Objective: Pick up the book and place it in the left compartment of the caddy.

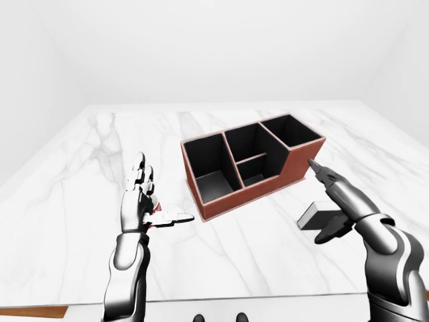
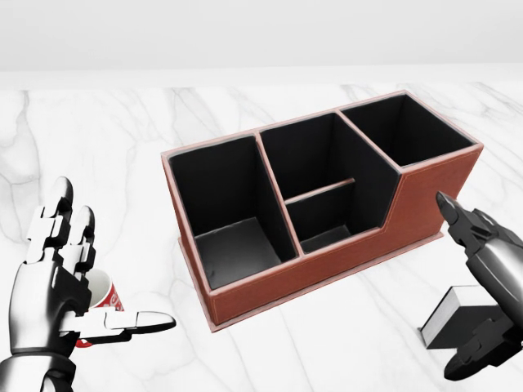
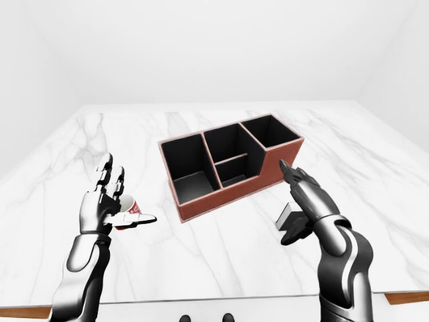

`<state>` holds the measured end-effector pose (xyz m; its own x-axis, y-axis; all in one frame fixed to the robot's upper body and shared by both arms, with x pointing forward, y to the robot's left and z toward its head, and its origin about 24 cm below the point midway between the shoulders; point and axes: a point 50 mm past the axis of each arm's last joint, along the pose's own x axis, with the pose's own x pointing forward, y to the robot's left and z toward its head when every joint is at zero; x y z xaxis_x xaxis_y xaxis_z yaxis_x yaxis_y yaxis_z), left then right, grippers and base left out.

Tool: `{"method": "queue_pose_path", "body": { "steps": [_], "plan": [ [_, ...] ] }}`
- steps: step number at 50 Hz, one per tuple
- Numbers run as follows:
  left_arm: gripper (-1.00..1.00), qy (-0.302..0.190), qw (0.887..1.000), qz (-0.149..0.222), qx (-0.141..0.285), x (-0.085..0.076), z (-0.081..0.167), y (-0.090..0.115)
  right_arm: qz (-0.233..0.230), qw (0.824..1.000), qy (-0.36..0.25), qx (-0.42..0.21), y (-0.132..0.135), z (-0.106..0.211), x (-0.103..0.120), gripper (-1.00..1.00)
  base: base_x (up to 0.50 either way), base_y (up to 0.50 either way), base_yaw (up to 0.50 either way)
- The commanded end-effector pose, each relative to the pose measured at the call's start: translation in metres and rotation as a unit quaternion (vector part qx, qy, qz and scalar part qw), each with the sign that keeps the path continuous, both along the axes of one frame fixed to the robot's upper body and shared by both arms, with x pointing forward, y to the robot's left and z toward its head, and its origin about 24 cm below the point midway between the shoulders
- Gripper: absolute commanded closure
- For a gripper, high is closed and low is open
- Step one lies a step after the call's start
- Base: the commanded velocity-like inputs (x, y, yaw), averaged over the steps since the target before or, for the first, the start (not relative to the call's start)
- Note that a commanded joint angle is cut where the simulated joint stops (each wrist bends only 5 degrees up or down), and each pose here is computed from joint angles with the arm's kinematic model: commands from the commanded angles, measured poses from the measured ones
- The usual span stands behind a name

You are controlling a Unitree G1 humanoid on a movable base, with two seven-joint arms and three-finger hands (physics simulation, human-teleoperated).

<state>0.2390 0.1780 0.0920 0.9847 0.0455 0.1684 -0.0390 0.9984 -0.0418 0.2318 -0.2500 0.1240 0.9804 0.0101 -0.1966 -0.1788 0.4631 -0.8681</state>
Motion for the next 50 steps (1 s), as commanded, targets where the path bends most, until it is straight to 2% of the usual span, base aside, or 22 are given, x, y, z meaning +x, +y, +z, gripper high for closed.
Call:
{"method": "queue_pose_path", "body": {
  "steps": [1,20,34,44,50],
  "plan": [
    [-1.00,0.001,1.000,0.001,0.000,0.000,0.000,0.000,-0.046,0.994,0.025,-0.096,-0.013,0.002,0.006,-1.00,0.00,0.00,0.00],
    [-1.00,-0.002,1.000,0.003,0.000,0.000,0.001,0.000,-0.074,0.973,0.128,-0.179,-0.029,-0.026,0.035,-1.00,0.00,0.00,0.00],
    [-1.00,-0.002,1.000,0.002,0.001,0.002,0.001,0.000,-0.082,0.947,0.208,-0.230,-0.041,-0.046,0.055,-1.00,0.00,0.00,0.00],
    [-1.00,0.000,1.000,0.001,0.001,0.002,0.000,0.000,-0.073,0.935,0.253,-0.239,-0.042,-0.059,0.069,-1.00,0.00,0.00,0.00],
    [-1.00,0.000,1.000,0.001,0.001,0.002,0.000,0.000,-0.068,0.920,0.296,-0.246,-0.044,-0.070,0.079,-1.00,0.00,0.00,0.00]
  ]
}}
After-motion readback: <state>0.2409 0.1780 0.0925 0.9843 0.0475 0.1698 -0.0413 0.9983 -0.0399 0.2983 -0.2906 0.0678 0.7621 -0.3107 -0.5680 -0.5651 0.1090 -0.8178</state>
